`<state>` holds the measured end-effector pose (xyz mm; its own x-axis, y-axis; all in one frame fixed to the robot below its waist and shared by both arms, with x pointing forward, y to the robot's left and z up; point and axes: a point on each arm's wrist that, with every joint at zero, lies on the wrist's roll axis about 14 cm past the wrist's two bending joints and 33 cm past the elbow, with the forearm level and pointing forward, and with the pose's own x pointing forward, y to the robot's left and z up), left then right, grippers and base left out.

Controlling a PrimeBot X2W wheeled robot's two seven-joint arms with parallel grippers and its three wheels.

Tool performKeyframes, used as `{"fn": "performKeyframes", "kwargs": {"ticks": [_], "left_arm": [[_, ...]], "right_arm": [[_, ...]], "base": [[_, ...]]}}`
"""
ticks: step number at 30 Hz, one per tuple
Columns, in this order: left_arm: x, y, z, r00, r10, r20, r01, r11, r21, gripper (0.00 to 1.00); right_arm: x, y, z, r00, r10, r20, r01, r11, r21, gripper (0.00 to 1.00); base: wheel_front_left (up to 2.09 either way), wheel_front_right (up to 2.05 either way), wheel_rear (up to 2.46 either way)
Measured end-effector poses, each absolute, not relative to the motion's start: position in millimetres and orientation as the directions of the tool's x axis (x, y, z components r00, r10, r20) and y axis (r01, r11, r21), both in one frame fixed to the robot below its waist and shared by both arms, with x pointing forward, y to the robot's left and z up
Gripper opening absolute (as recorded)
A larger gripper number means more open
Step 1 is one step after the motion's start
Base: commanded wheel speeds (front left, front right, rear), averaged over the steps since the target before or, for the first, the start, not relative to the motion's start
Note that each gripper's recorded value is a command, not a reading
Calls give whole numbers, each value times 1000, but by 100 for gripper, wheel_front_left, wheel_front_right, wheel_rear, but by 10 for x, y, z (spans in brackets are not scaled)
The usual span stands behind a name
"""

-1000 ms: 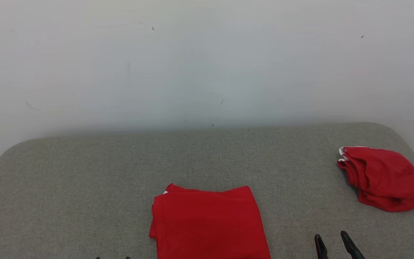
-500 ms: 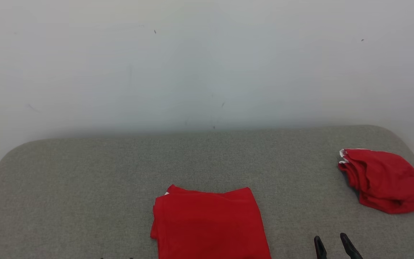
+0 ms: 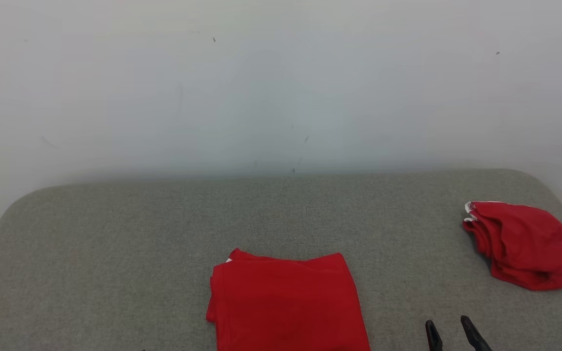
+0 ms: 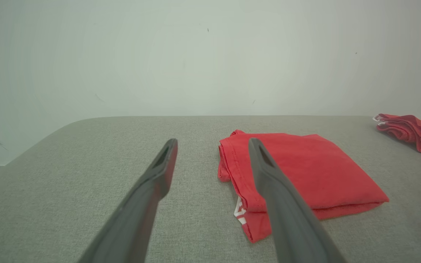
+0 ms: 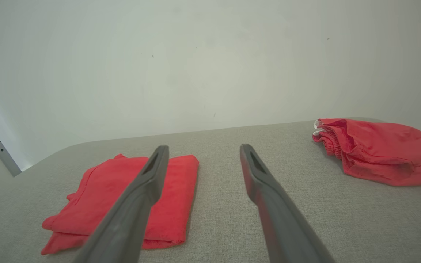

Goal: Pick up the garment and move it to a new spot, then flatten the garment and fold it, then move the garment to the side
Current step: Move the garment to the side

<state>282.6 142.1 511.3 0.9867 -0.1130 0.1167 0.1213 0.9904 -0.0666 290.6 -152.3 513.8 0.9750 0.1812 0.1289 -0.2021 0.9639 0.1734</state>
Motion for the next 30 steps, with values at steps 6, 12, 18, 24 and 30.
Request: {"fn": "performKeyframes", "kwargs": {"ticks": [6,12,18,24,30], "left_arm": [[2823,1408,5097,987,-118,111,126,990,-62,100],[2836,1368,5081,985,-134,105,142,987,-70,100],[2860,1339,5091,985,-135,106,146,984,-99,100],[2912,1332,5135,984,-135,116,148,983,-106,100],[2981,1380,5130,987,-122,110,133,985,-106,100]], "right_arm": [[2907,-1457,5083,973,204,111,-222,956,192,100],[3018,-1382,5006,970,231,83,-245,930,275,100],[3239,-1290,4805,961,275,6,-254,880,402,100],[3482,-1090,4706,934,354,-55,-267,790,552,100],[3704,-1034,4535,903,397,-167,-183,704,686,100]], "base": [[0,0,0],[0,0,0],[0,0,0],[0,0,0],[0,0,0]]}}
